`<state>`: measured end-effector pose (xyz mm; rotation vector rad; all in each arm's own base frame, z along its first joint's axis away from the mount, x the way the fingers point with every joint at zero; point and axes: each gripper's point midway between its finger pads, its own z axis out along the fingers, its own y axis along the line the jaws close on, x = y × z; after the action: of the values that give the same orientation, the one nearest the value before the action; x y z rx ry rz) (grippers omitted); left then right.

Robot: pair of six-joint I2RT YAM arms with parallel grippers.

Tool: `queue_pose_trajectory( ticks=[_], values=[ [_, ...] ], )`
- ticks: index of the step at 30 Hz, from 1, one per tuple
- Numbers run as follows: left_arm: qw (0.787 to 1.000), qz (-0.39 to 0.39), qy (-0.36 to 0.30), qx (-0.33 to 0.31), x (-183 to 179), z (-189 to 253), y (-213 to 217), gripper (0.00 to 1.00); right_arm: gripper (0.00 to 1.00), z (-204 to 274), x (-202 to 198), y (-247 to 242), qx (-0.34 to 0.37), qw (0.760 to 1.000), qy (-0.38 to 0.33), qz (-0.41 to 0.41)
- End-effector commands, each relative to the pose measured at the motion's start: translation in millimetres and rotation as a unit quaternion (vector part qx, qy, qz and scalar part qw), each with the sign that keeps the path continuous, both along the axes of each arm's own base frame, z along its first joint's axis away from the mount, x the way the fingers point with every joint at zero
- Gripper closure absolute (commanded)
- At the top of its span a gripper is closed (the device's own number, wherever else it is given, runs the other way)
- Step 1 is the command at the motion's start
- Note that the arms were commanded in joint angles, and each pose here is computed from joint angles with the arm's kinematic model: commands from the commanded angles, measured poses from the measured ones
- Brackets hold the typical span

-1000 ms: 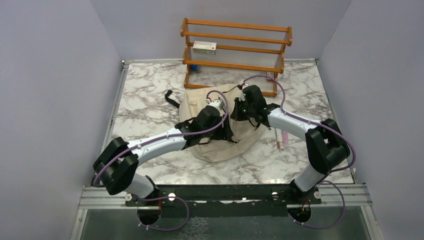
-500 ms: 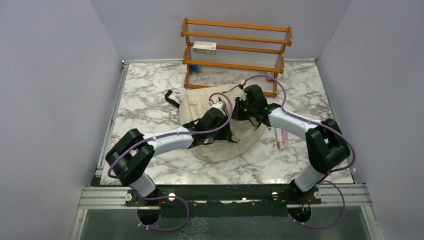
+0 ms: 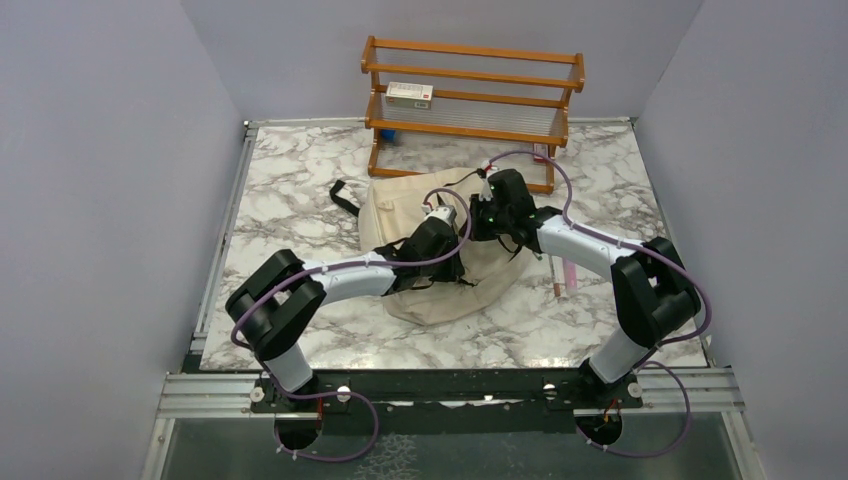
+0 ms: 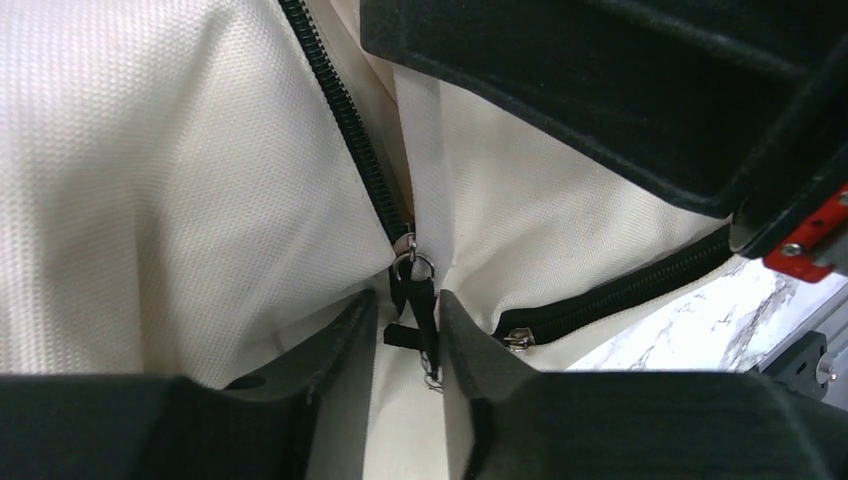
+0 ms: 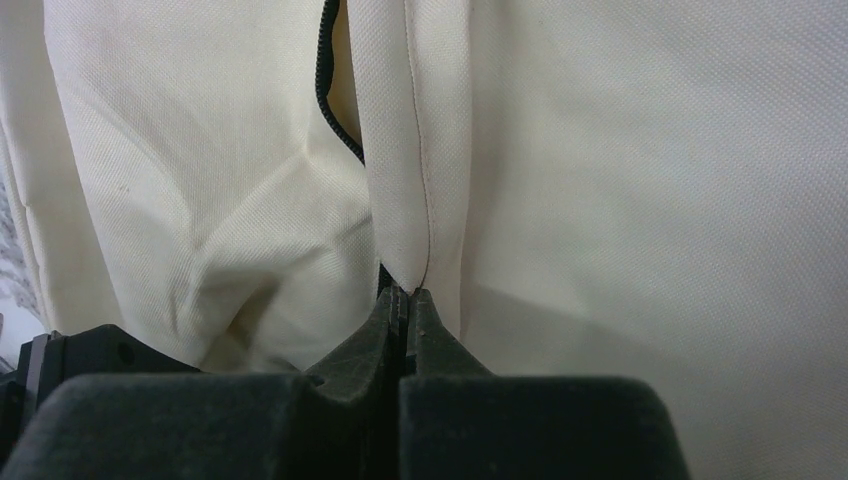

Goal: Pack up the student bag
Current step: Adjust the student bag at the center of the board.

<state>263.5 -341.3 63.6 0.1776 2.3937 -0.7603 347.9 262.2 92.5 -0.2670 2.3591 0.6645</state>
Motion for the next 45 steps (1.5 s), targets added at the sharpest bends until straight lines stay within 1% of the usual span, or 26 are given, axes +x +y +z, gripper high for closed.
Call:
queue_pose_trajectory(
  ticks=[1,4,6,13,16,19,24,26,29,34,36,40,45],
  values=[
    [1.000,-0.017,-0.016,-0.015,4.4,9.4,-15.5,0.76,0.99,-1.9,-4.8,1.6,0.011,1.000,0.007,0.006],
    [1.000,-0.021,-0.018,-0.016,3.5,10.5,-15.5,0.88,0.99,-2.8,-5.2,1.2,0.010,1.000,0.008,0.006],
    [0.999,-0.023,-0.021,-0.016,2.6,12.4,-14.5,0.93,0.99,-3.3,-5.4,0.7,0.010,1.000,0.009,0.006],
    [0.999,-0.024,-0.027,-0.007,-3.0,20.1,-3.4,0.96,0.99,-4.6,-4.7,-1.0,0.007,1.000,0.007,0.003],
    [0.999,-0.033,-0.033,-0.007,-7.7,22.3,0.4,1.00,0.99,-5.4,-4.8,-1.2,0.007,1.000,0.007,0.004],
    [0.998,-0.044,-0.038,-0.001,-10.8,20.9,3.4,1.00,0.99,-5.7,-4.3,-1.3,0.007,1.000,0.007,0.003],
    [0.998,-0.061,-0.029,0.001,-18.0,15.6,3.9,0.91,0.99,-5.5,-5.0,-0.4,0.010,1.000,0.008,0.005],
    [0.998,-0.065,-0.028,0.002,-18.8,14.2,3.5,0.86,0.99,-5.0,-5.1,-0.4,0.010,1.000,0.008,0.005],
    [0.997,-0.068,-0.029,0.003,-18.4,14.6,2.5,0.82,0.99,-5.1,-5.5,-1.2,0.010,1.000,0.008,0.004],
    [0.997,-0.073,-0.029,0.006,-18.8,14.0,2.2,0.81,1.00,-4.4,-5.4,-1.6,0.010,1.000,0.007,0.004],
    [0.997,-0.074,-0.029,0.007,-19.3,13.6,2.8,0.83,0.99,-4.8,-5.7,-1.7,0.010,1.000,0.008,0.004],
    [0.997,-0.074,-0.027,0.008,-20.9,12.5,4.6,0.93,0.99,-5.8,-6.1,-1.7,0.010,1.000,0.010,0.004],
    [0.997,-0.072,-0.027,0.013,-22.9,11.6,8.9,1.00,1.00,-6.2,-6.0,-1.3,0.011,1.000,0.010,0.004]
  ],
)
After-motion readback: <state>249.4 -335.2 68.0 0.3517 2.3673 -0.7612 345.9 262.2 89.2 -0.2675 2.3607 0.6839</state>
